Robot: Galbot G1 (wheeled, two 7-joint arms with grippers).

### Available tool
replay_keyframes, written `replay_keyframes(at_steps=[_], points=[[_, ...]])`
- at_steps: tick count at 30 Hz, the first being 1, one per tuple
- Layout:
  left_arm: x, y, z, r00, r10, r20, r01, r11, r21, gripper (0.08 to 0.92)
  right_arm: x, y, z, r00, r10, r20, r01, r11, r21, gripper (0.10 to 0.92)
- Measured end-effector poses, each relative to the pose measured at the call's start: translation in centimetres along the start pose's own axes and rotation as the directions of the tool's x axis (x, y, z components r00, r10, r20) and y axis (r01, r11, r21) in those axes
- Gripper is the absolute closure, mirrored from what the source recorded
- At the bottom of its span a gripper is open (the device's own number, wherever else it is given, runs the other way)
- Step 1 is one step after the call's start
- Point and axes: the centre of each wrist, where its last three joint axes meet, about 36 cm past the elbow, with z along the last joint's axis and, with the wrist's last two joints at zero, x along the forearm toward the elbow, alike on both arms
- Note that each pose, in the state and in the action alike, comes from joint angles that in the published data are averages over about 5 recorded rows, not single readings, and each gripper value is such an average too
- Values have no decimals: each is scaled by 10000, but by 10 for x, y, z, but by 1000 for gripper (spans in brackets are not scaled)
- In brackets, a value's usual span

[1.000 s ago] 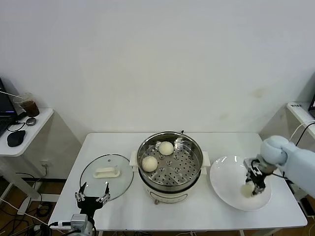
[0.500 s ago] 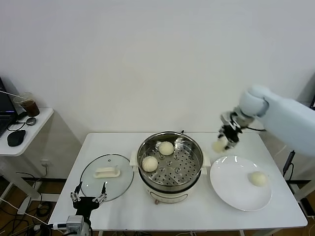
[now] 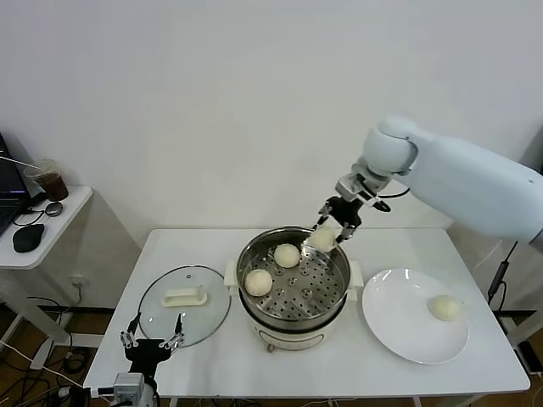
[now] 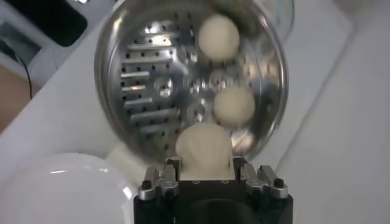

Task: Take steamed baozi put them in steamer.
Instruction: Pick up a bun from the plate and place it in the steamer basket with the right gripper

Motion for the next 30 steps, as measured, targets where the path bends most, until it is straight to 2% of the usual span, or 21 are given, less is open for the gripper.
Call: replay_keyframes(at_steps=[6, 14, 24, 30], points=[[0, -1, -1, 10000, -18, 13, 18, 10000, 39, 177, -23, -4, -30, 10000, -72, -29, 77, 9698, 2440, 505], [1, -3, 0, 10000, -3, -35, 3, 10000, 66, 177, -64, -3, -68, 9989, -454, 102, 341, 8642, 5020, 505], [-1, -4, 2, 10000, -7, -72, 7, 9999, 112, 177, -98, 3, -105, 9955, -921, 222, 539, 7430, 6671, 505], [-2, -5, 2, 10000, 26, -76, -25, 9999, 125, 177, -107, 4, -117, 9930, -1156, 239, 640, 6976, 7136, 505]])
